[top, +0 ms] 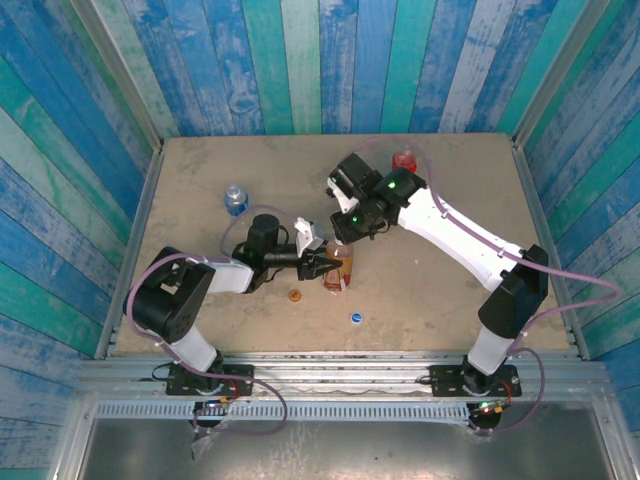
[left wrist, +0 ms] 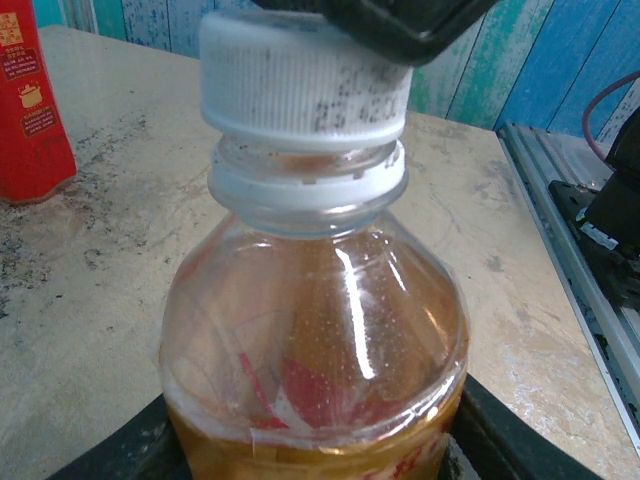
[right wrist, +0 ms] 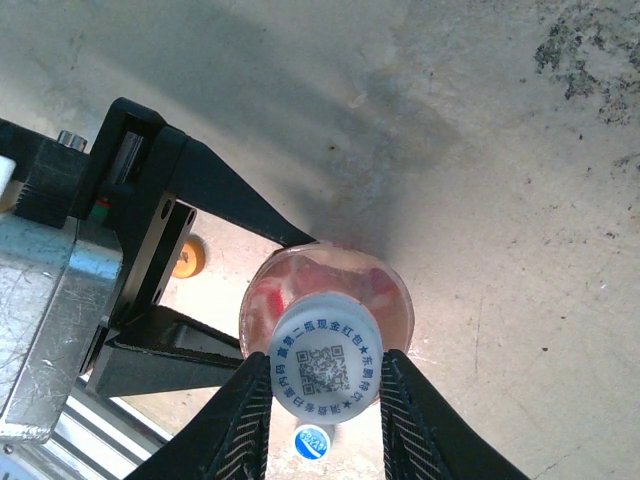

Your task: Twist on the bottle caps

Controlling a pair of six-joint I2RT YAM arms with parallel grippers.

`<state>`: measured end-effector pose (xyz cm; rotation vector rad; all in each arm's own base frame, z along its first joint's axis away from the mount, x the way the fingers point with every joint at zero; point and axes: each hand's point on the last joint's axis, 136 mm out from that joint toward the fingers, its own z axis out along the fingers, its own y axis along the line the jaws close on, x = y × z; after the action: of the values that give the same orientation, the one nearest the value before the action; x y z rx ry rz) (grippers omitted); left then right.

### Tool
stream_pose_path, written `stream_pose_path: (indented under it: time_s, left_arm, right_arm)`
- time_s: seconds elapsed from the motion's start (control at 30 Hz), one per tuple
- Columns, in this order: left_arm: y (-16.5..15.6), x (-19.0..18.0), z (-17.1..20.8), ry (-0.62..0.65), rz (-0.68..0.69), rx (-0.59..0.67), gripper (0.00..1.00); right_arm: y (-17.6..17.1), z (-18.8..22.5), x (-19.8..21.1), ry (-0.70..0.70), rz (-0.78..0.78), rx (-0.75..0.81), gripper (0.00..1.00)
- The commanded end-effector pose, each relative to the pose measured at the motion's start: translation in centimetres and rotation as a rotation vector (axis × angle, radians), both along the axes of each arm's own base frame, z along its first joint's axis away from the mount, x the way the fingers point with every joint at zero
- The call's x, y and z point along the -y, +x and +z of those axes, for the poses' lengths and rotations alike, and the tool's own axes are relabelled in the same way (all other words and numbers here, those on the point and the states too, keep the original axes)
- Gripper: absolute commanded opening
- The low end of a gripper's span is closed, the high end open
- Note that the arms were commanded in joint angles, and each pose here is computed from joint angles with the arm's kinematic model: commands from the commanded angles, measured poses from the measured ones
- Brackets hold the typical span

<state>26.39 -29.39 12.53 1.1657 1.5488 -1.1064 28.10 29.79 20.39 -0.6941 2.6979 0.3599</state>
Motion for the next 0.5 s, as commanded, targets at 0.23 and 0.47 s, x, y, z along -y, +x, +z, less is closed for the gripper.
stream_pose_path:
  time_s: [0.23, 0.47]
  left_arm:
    - [-0.87, -0.42, -1.07, 0.043, 0.007, -0.05, 0.43]
    - [-0.89, -0.44, -1.17, 0.048, 0.006, -0.05, 0.43]
  right_arm:
    - [0.2, -1.18, 0.02, -0.032, 0.011, -0.035, 0.34]
    - [0.35, -0.78, 0.08, -0.029, 0.011, -0.02, 0.39]
